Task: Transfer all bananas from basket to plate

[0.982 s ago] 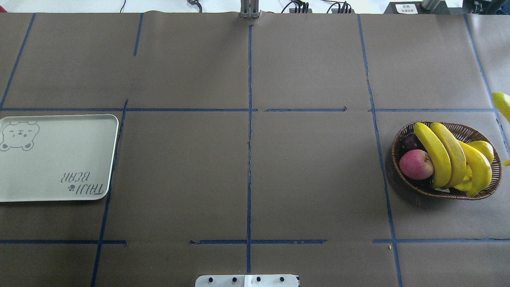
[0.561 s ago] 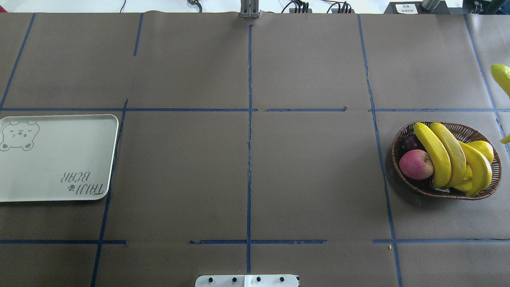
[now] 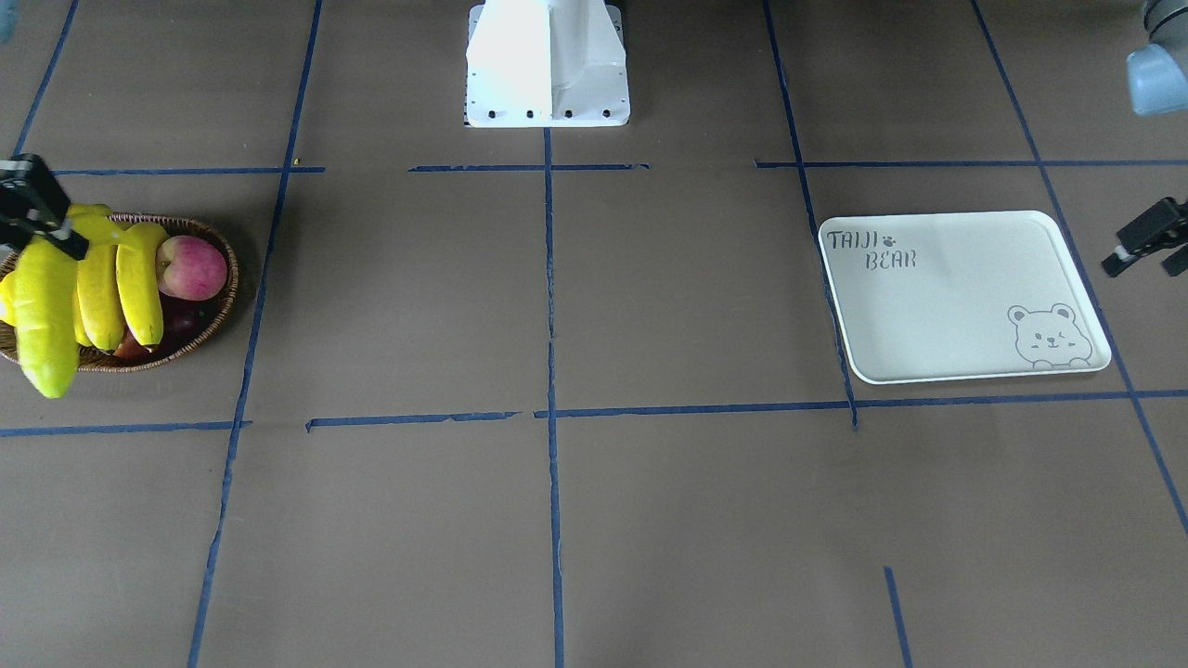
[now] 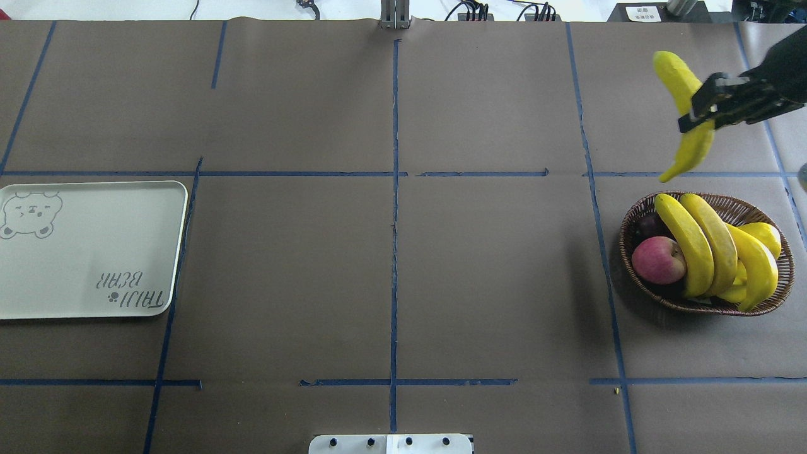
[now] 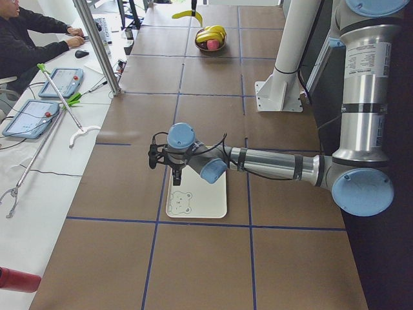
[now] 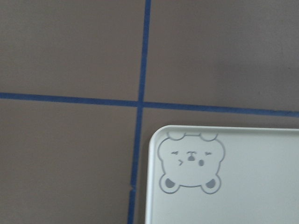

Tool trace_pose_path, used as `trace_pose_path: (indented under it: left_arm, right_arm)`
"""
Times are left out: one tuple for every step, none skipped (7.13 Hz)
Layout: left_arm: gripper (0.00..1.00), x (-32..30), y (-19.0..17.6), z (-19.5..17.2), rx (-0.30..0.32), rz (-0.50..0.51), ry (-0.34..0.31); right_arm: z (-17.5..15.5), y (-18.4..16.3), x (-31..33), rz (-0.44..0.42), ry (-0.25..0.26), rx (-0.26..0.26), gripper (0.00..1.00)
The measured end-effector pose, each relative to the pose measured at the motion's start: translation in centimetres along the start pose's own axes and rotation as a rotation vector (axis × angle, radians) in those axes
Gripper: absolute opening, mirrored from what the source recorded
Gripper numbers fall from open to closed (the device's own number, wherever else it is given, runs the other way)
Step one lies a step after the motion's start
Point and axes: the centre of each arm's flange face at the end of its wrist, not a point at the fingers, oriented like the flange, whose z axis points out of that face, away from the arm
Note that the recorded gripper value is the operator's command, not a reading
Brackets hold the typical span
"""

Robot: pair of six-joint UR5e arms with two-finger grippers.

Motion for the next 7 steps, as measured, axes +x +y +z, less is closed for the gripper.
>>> trace_pose_path:
  left_arm:
    - [1.0,5.2,-0.3,1.3,0.025,-0.041,0.073]
    - [1.0,10.6,-0.4,2.5,0.044,-0.086,0.148]
    - [1.0,15.9,-0.1,3.3,0.051,-0.15,0.229]
    - [0.99,20.9,0.3,3.4,0.035,-0.234,0.321]
    - [0.99,25.1,0.6,2.6,0.009,-0.295,0.411]
    - [0.99,28.8,1.2,2.0,-0.023,-0.302,0.481]
    - [0.99,32.9,2.9,2.3,-0.074,-0.273,0.532]
  right_arm:
    - [2.1,1.4,-4.1,0.038,-0.049,0.03,0.02]
    - [4.4,3.5,-7.6,0.073,-0.104,0.07,0.02]
    - [6.7,5.9,-10.5,0.096,-0.16,0.11,0.01]
    - [8.7,8.4,-13.1,0.084,-0.216,0.132,0.01]
    - [10.0,10.5,-15.5,0.052,-0.27,0.129,0.01]
    - [10.8,12.3,-17.9,0.017,-0.317,0.111,0.01]
    - [11.2,13.8,-20.1,-0.015,-0.351,0.089,0.01]
